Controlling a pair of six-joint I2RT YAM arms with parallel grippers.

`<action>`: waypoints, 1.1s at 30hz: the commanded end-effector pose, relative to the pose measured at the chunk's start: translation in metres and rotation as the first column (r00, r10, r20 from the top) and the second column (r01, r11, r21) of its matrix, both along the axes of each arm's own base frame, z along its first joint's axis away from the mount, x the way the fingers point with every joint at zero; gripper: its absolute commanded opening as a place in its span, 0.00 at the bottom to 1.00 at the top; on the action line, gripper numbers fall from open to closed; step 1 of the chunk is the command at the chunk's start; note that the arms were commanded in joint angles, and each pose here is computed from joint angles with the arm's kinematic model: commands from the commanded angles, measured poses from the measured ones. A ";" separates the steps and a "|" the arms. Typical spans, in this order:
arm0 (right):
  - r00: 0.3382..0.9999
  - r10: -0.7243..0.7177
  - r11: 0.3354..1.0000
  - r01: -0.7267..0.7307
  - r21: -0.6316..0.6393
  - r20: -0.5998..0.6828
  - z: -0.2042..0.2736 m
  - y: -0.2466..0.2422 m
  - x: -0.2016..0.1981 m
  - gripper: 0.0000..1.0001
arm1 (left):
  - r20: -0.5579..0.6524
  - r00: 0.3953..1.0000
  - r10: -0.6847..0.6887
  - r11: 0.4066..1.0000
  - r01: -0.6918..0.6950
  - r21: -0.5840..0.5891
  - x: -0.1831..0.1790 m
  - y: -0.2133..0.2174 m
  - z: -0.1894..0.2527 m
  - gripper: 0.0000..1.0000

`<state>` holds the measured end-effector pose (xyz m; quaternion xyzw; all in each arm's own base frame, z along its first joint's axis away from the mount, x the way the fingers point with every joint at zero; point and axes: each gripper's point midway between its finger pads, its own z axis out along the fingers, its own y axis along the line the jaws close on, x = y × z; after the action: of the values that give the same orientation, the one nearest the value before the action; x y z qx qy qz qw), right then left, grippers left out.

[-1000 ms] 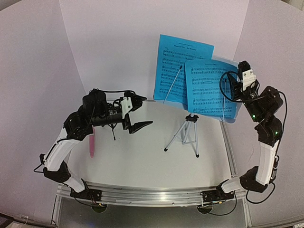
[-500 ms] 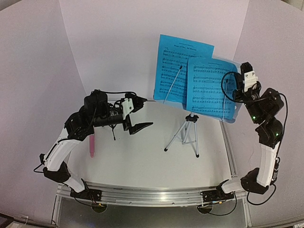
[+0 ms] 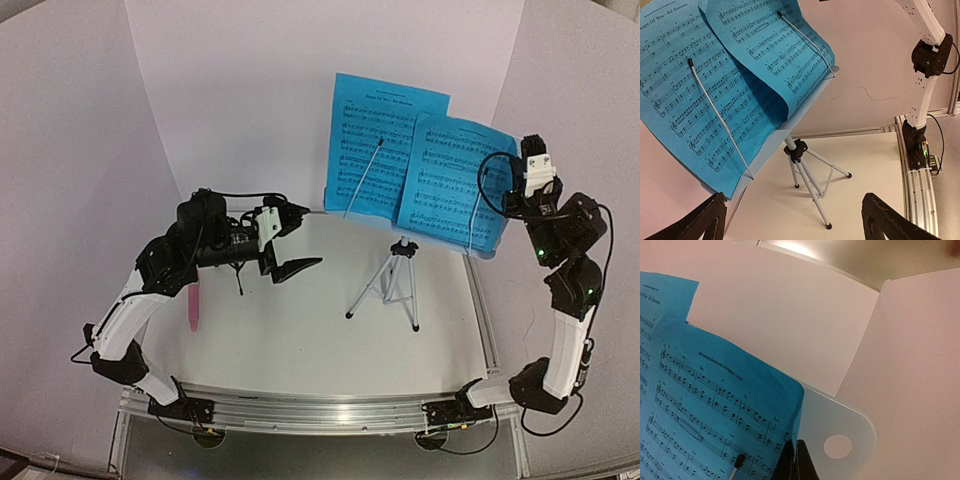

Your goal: Set up the instrument practice props

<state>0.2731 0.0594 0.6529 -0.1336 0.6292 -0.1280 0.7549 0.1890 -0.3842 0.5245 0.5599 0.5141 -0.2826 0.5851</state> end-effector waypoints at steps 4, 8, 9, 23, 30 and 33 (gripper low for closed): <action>0.991 -0.101 0.994 0.098 0.041 0.083 0.021 -0.019 -0.004 0.00 | 0.033 0.999 -0.005 0.998 0.007 -0.060 -0.007 0.011 0.022 0.94; 0.987 -0.110 0.992 0.103 0.070 0.114 0.025 -0.023 -0.010 0.00 | 0.033 0.999 -0.005 0.998 0.007 -0.059 -0.007 0.011 0.022 0.94; 0.987 -0.112 0.992 0.104 0.076 0.117 0.025 -0.024 -0.010 0.00 | 0.034 0.999 -0.005 0.998 0.007 -0.058 -0.007 0.011 0.021 0.94; 0.971 -0.171 0.979 0.149 0.138 0.167 0.033 -0.033 -0.009 0.00 | 0.028 1.000 -0.007 0.998 0.009 -0.054 -0.008 0.011 0.019 0.94; 0.974 -0.165 0.982 0.147 0.122 0.153 0.025 -0.029 -0.003 0.00 | 0.031 1.000 0.004 0.999 -0.002 -0.051 -0.007 0.014 0.018 0.94; 0.970 -0.178 0.979 0.156 0.134 0.167 0.029 -0.031 -0.005 0.00 | 0.031 1.000 0.002 0.999 0.000 -0.051 -0.007 0.013 0.018 0.94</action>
<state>0.2750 0.0369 0.6690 -0.0503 0.5934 -0.1616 0.7869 0.1899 -0.3857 0.5171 0.5630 0.5192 -0.2813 0.5782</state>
